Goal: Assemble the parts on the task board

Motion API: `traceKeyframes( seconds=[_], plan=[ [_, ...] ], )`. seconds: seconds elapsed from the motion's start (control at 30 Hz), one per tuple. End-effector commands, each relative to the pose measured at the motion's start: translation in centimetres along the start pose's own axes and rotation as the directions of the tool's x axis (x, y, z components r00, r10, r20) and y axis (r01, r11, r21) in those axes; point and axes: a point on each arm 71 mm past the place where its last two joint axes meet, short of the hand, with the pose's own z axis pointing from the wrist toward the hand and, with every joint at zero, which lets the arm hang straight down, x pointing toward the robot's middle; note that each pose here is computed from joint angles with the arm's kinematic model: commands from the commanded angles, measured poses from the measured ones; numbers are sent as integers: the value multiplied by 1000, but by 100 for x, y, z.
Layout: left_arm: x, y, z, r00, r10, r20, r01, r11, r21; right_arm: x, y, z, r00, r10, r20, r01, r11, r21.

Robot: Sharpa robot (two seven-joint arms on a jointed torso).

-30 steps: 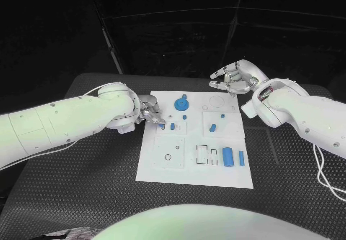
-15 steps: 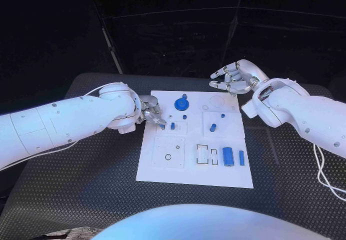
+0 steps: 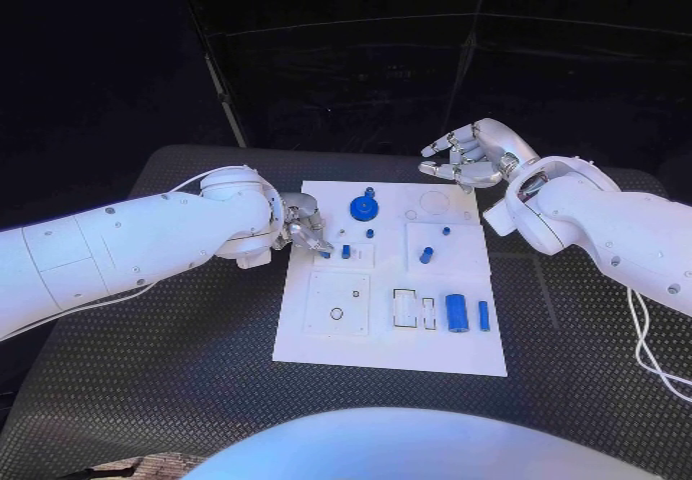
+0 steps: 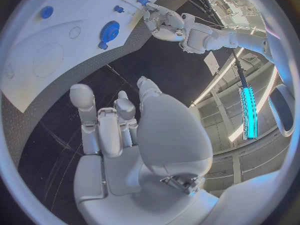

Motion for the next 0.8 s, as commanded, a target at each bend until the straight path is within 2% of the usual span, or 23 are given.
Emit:
traceKeyframes(
  seconds=[0.03,0.27,0.8],
  plan=[
    [39,12,4,999,23,-29,-23,1000,-9,1,18,5,1000,0,-5,0,1000,-12],
    [41,14,8,999,27,-35,-28,1000,-11,3,17,5,1000,0,-6,0,1000,-12],
    [83,-44,46,998,40,-51,-40,999,-4,5,17,4,1000,1,-7,-1,1000,-11]
  ],
)
